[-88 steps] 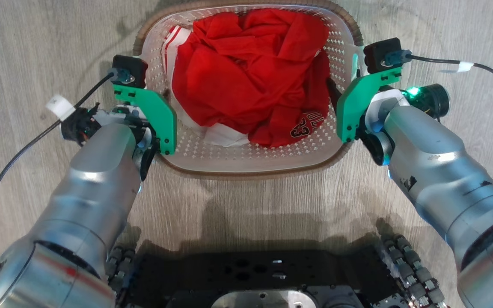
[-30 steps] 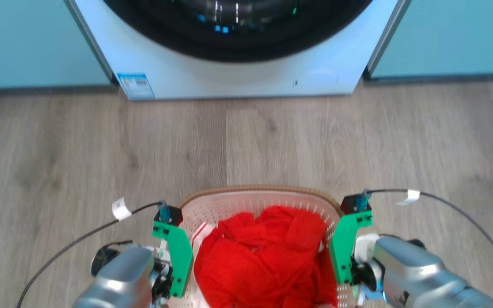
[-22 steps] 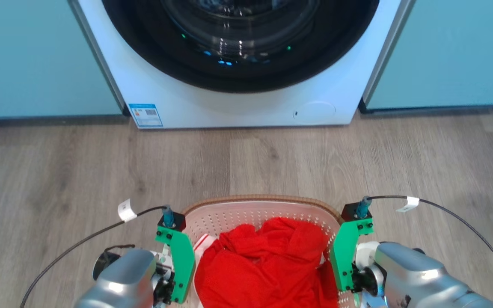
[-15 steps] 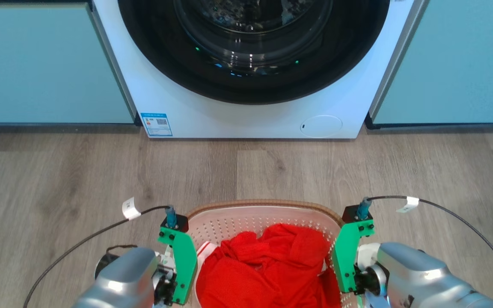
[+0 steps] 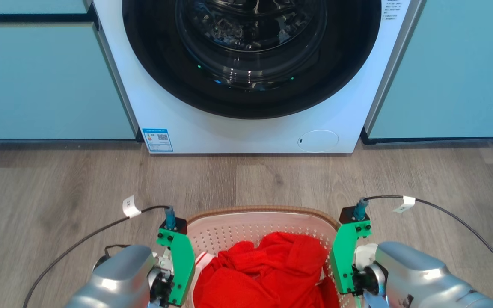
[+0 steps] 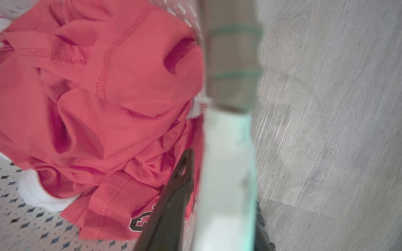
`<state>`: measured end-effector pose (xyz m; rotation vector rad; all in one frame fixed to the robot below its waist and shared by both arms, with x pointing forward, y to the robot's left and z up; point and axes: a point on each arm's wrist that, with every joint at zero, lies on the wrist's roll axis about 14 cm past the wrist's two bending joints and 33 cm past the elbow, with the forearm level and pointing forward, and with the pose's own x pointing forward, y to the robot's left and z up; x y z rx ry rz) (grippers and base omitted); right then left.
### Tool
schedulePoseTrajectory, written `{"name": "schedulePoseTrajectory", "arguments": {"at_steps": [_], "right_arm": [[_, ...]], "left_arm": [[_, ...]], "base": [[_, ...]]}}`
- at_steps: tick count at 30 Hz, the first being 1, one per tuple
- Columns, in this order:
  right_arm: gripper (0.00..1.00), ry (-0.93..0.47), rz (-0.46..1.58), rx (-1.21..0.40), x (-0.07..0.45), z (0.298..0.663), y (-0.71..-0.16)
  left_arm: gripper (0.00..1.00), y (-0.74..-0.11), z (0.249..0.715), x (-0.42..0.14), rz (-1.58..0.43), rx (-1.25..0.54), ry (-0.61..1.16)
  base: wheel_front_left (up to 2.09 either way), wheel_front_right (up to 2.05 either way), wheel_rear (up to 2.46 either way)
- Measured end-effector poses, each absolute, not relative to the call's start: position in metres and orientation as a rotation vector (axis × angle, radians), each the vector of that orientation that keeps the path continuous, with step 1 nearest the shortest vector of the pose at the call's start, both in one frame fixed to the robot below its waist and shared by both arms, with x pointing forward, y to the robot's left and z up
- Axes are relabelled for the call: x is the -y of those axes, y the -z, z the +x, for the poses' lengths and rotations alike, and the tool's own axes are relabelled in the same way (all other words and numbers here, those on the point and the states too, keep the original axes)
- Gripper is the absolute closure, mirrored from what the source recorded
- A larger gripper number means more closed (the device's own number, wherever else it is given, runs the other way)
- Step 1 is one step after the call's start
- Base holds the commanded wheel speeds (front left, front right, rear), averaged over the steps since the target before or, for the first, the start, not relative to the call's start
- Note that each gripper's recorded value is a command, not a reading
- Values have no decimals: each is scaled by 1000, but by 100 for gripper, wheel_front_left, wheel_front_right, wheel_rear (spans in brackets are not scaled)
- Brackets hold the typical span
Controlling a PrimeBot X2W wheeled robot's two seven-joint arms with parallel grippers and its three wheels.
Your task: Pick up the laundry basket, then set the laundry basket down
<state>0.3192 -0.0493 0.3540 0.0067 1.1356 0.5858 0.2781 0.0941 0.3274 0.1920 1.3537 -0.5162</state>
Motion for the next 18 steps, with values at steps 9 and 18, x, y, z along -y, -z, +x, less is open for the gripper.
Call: {"name": "schedulePoseTrajectory", "arguments": {"at_steps": [9, 18], "right_arm": [[100, -582, 8, -1130, 51, 319, -356], [100, -588, 4, -1128, 49, 319, -357]], "left_arm": [[100, -329, 277, -92, 199, -1356, 527], [100, -329, 276, -94, 203, -1357, 522]], "base": [[0, 0, 0], [0, 0, 0]]}}
